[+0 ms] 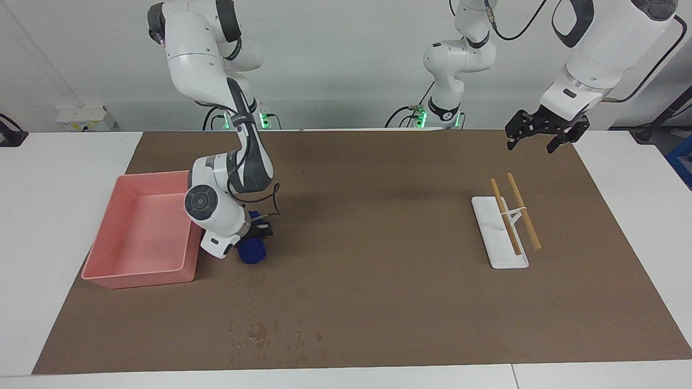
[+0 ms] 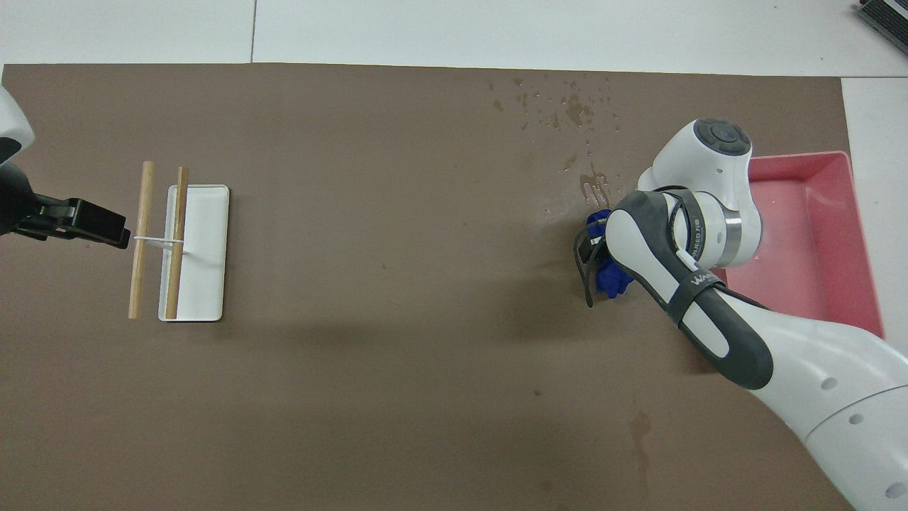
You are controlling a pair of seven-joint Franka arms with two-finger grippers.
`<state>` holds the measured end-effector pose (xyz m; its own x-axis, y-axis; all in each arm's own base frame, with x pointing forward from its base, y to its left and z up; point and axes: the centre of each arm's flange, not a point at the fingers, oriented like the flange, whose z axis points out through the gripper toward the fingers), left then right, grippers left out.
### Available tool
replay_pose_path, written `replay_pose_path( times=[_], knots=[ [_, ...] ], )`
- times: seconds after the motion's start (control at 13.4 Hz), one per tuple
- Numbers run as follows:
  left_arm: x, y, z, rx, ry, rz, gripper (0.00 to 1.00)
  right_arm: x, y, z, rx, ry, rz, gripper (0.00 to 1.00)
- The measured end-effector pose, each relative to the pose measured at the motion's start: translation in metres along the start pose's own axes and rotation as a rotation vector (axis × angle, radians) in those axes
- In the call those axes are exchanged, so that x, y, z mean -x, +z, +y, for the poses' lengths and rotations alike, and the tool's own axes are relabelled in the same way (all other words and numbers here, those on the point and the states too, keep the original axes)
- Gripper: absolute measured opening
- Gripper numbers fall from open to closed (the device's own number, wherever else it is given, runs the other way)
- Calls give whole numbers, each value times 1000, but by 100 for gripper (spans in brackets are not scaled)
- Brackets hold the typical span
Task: Wipe water with towel using both arms
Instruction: 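Rub the towel back and forth over the wet spot with the right gripper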
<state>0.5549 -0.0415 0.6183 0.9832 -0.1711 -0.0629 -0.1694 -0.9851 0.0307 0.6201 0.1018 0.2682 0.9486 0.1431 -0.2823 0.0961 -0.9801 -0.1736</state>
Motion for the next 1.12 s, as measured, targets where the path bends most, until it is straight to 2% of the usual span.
replay_pose_path(
  times=[0.15, 0.22, 0.52, 0.75, 0.89, 1.12],
  knots=[
    [0, 0, 0, 0, 0, 0, 100, 4, 3, -6, -28, 68, -7, 10],
    [0, 0, 0, 0, 0, 0, 100, 3, 2, -13, -31, 77, 12, 10],
    [0, 0, 0, 0, 0, 0, 100, -9, -1, -37, -18, 28, 162, 10],
    [0, 0, 0, 0, 0, 0, 100, -19, -6, -27, 2, -72, 279, 10],
    [0, 0, 0, 0, 0, 0, 100, -26, -12, -19, 46, -134, 344, 10],
    [0, 0, 0, 0, 0, 0, 100, -31, -17, -18, 138, -213, 396, 10]
  ],
)
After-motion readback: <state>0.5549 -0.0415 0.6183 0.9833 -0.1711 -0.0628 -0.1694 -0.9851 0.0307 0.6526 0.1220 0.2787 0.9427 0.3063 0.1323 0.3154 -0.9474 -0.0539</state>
